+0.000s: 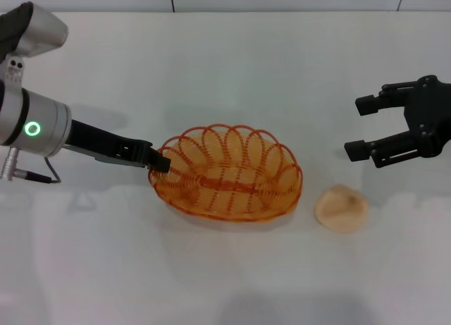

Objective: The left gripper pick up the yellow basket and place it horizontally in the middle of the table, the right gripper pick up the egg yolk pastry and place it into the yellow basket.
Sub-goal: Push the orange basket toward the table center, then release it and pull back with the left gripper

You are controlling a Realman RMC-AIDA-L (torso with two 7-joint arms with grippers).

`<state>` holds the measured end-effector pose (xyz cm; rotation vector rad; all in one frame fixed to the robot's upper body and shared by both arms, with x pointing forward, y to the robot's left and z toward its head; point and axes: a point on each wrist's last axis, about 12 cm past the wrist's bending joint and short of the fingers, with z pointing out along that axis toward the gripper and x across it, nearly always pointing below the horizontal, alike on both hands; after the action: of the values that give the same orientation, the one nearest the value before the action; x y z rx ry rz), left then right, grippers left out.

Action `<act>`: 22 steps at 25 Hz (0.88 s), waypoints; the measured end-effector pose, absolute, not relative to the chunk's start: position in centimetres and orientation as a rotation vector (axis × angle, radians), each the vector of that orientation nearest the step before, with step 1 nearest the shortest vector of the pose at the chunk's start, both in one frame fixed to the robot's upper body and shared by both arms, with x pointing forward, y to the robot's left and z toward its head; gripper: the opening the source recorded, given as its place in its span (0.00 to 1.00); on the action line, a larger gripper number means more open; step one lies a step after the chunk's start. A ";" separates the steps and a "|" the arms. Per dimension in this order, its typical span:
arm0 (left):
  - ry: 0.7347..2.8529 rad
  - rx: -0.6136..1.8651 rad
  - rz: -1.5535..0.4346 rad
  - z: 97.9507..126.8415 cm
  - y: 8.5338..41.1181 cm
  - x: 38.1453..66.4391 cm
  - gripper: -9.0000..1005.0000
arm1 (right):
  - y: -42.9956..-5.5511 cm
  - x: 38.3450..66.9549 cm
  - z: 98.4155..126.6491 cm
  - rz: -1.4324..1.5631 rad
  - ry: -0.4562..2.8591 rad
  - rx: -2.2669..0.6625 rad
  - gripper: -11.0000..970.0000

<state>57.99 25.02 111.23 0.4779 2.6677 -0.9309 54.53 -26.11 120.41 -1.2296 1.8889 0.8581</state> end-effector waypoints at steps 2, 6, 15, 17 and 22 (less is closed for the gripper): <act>2.673 0.483 -0.922 111.4 25.0 58.1 0.08 | -26.1 54.5 120.4 0.859 1.887 -1.231 0.90; 2.685 0.486 -0.911 111.6 24.8 58.3 0.08 | -26.0 54.6 120.5 0.859 1.886 -1.232 0.90; 2.698 0.479 -0.894 111.6 24.8 58.4 0.08 | -26.0 54.6 120.5 0.859 1.884 -1.233 0.90; 2.699 0.481 -0.895 111.6 24.8 58.4 0.08 | -26.0 54.6 120.5 0.858 1.883 -1.234 0.90; 2.695 0.485 -0.900 111.7 24.7 58.4 0.08 | -26.0 54.7 120.6 0.859 1.884 -1.233 0.90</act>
<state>58.41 24.73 111.68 0.4846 2.6954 -0.9004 54.67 -26.02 120.56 -1.2329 1.8836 0.8589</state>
